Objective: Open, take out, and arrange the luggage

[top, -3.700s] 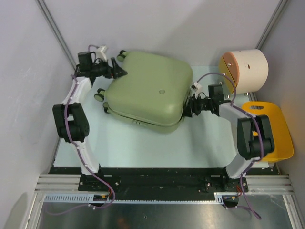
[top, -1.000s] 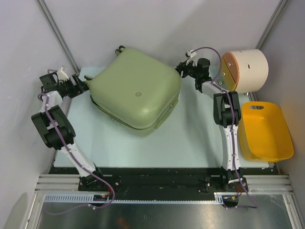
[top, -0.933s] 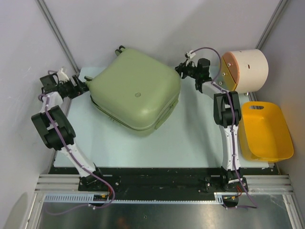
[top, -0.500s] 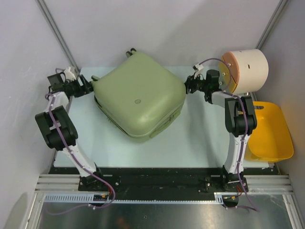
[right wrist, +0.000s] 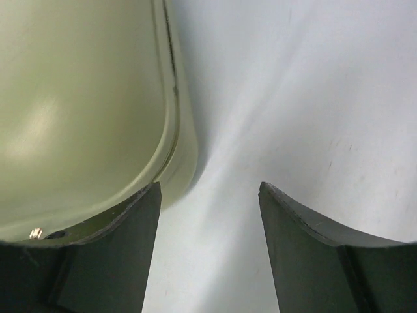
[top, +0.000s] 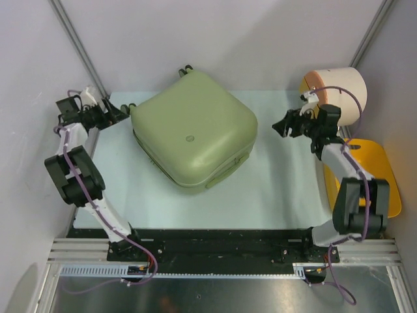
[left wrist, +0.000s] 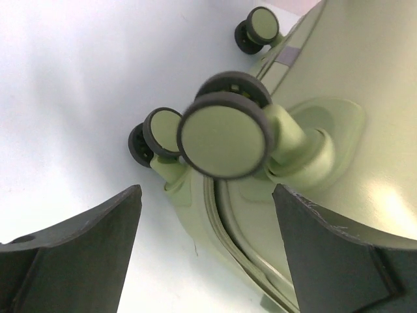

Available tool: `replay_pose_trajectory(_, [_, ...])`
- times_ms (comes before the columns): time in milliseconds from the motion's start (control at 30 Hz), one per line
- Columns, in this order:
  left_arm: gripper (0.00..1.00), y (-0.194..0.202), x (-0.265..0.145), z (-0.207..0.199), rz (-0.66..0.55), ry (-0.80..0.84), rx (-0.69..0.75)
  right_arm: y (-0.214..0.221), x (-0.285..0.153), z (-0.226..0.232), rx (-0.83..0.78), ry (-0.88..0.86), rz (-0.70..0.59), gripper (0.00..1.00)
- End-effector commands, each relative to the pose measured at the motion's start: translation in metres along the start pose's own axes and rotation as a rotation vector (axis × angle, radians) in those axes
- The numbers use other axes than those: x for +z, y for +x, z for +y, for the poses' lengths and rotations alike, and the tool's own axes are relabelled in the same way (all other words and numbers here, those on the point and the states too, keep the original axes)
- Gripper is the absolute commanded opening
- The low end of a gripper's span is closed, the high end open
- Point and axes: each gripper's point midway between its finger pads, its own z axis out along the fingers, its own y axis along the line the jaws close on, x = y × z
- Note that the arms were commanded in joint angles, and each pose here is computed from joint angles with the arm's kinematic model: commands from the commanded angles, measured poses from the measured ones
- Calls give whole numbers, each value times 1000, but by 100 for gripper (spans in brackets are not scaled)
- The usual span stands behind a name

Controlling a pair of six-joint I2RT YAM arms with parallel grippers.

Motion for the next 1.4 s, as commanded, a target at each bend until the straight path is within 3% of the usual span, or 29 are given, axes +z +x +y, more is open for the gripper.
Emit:
replay_pose_trajectory(0, [88, -36, -57, -66, -110, 112, 201, 21, -32, 36, -35, -59, -14, 67])
replay_pose_trajectory(100, [88, -25, -77, -96, -127, 160, 280, 49, -38, 90, -126, -194, -21, 66])
replay_pose_trajectory(333, [90, 12, -109, -153, -156, 247, 481, 96, -21, 153, -295, -301, -27, 63])
replay_pose_trajectory(500, [91, 42, -112, -199, -152, 303, 586, 97, -1, 164, -356, -289, -81, 62])
replay_pose_trajectory(667, [91, 68, -114, -229, -127, 360, 588, 104, 13, 163, -361, -286, -78, 58])
replay_pose_trajectory(1067, [91, 89, -114, -242, -110, 372, 586, 104, 30, 174, -312, -265, -98, 50])
replay_pose_trajectory(1167, [91, 96, -113, -244, -98, 380, 580, 102, 32, 176, -307, -267, -107, 44])
replay_pose_trajectory(1267, [90, 102, -111, -250, -93, 391, 598, 100, 31, 178, -294, -273, -107, 28])
replay_pose_trajectory(1300, [90, 103, -111, -251, -92, 391, 604, 98, 29, 180, -295, -277, -109, 10])
replay_pose_trajectory(1333, [90, 104, -111, -253, -91, 395, 619, 94, 26, 182, -299, -283, -117, 0])
replay_pose_trajectory(1367, [91, 108, -111, -258, -84, 410, 635, 89, 24, 183, -282, -279, -122, 0])
